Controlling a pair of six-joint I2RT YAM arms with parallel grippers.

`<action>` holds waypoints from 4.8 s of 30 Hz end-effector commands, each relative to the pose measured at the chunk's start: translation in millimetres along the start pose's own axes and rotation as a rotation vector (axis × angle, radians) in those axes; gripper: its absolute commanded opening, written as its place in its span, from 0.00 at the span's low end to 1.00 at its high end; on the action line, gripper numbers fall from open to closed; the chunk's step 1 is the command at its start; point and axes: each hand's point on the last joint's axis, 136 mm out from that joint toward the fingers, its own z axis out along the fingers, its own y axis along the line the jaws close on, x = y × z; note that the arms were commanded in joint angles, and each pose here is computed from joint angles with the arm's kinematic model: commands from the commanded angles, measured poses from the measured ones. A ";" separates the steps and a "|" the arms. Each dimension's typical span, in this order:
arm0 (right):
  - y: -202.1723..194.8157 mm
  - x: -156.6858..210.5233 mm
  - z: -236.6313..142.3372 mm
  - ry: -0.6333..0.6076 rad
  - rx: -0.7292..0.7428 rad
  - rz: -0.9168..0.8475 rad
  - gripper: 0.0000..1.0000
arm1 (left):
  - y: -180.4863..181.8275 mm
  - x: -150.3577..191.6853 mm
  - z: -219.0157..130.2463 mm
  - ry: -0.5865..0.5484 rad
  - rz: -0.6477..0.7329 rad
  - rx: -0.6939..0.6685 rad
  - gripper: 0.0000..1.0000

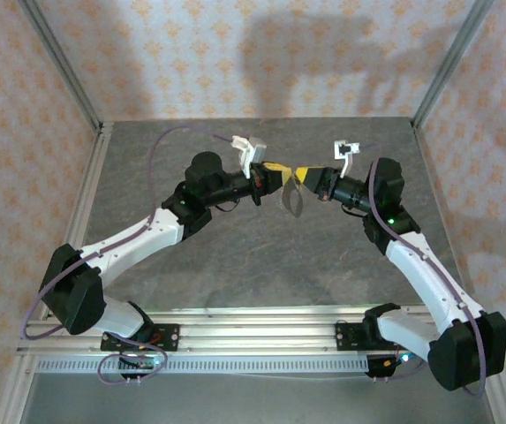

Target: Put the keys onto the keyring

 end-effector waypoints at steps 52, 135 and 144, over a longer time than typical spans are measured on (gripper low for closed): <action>27.3 -84.5 5.9 -0.295 -0.223 0.091 0.50 | 11.6 -74.7 7.9 -0.372 -0.331 0.115 0.00; 21.6 -59.9 16.8 -0.231 -0.200 0.106 0.00 | 28.1 -62.5 25.9 -0.278 -0.388 0.017 0.10; 15.4 -54.9 20.2 -0.202 -0.181 0.110 0.00 | 35.8 -64.4 13.3 -0.282 -0.385 -0.015 0.32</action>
